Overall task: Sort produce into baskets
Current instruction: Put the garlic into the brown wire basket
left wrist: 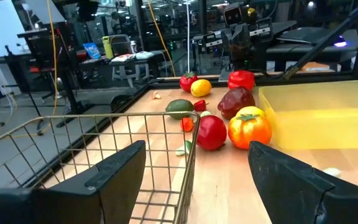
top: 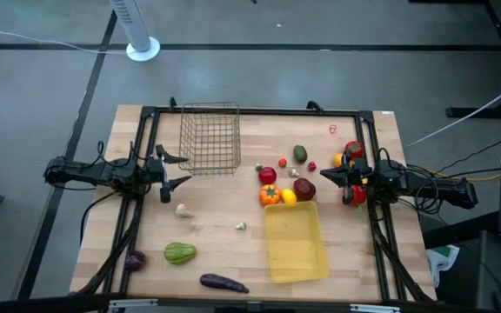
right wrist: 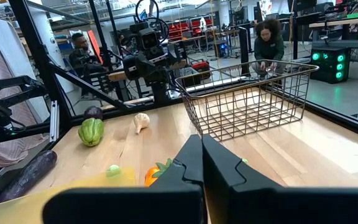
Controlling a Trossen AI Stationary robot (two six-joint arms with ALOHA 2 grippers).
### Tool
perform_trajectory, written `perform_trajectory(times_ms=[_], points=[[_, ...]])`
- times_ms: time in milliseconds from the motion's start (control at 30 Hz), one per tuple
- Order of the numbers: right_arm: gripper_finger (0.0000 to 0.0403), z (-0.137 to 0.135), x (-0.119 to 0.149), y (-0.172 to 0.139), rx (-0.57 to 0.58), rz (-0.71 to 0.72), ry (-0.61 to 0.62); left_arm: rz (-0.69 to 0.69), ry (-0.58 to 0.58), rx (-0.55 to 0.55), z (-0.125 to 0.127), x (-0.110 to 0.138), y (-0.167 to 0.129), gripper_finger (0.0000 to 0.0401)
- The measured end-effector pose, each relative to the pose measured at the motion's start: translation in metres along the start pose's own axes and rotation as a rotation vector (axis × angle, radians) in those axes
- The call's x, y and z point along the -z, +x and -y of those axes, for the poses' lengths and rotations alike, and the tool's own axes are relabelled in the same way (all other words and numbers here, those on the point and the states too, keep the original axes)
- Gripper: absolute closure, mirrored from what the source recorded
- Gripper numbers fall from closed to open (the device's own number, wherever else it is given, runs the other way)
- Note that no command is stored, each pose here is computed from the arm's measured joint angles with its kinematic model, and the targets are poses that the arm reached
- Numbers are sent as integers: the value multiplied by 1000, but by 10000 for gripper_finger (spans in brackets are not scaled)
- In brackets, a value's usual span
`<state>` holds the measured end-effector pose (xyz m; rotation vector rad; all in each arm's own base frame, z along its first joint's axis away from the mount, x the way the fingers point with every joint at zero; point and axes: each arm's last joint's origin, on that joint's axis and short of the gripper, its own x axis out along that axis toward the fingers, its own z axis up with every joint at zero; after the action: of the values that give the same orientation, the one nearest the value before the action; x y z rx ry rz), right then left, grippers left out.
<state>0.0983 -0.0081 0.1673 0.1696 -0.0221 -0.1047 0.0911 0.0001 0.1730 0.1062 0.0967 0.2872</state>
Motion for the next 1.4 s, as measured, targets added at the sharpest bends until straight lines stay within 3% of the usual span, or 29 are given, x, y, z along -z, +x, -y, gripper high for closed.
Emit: perform_trajectory(times_ms=[600, 1000, 1100, 1200, 1400], points=[[402, 0, 0, 0, 0, 0, 0, 0, -25, 0, 0, 0, 0, 120], [402, 0, -1, 0, -1, 7, 10, 3, -135, 0, 0, 0, 0, 120], [401, 0, -2, 0, -4, 25, 11, 34, -210, 1, 0, -4, 0, 120], [384, 0, -2, 0, -4, 26, 35, 63, -255, 2, -1, -7, 0, 120], [307, 0, -2, 0, -5, 26, 90, 142, -257, 2, -1, -15, 0, 120]])
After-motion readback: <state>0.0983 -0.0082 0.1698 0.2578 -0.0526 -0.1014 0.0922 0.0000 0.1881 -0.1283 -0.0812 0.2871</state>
